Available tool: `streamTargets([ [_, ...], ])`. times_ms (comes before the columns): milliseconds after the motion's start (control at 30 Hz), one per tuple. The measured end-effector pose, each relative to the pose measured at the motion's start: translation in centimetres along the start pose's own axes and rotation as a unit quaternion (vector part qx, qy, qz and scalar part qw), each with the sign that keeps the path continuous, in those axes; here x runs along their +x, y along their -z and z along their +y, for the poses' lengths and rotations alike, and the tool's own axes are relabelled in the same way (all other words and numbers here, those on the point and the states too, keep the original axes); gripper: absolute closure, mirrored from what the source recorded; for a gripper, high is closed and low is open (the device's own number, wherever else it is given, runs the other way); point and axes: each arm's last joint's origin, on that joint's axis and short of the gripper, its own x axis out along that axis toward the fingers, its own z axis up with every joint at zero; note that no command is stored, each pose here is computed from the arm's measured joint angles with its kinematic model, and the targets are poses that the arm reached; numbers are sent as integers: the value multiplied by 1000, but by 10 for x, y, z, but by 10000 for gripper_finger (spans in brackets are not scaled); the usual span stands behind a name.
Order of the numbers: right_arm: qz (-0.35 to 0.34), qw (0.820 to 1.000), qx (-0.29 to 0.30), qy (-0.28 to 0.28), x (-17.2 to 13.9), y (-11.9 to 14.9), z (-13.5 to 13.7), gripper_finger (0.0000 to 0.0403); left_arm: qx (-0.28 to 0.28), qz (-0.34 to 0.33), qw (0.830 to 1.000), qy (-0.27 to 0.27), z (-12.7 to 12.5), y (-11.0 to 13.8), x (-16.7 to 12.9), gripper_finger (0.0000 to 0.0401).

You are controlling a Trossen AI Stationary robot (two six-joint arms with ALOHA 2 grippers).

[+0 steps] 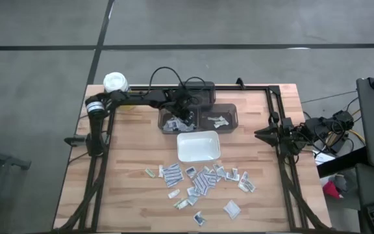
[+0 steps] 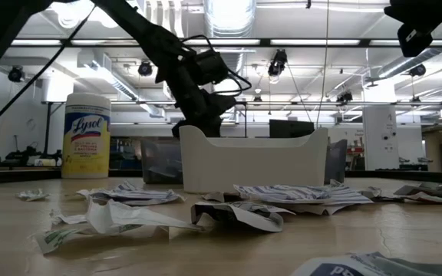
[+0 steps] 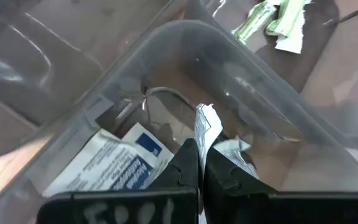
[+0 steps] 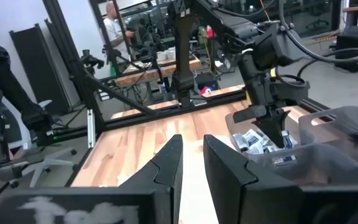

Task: Pick & Place First Aid Supplies
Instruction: Put the alcohol pad into the bottom left black bin

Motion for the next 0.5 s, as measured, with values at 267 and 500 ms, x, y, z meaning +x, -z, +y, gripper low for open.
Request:
streamTargets([
  [267, 0, 1000, 2, 0, 0, 0, 0, 342, 5, 21, 1000, -7, 2, 1, 6, 401],
  [500, 0, 1000, 2, 0, 0, 0, 0, 342, 12, 31, 999, -27, 3, 4, 6, 382],
])
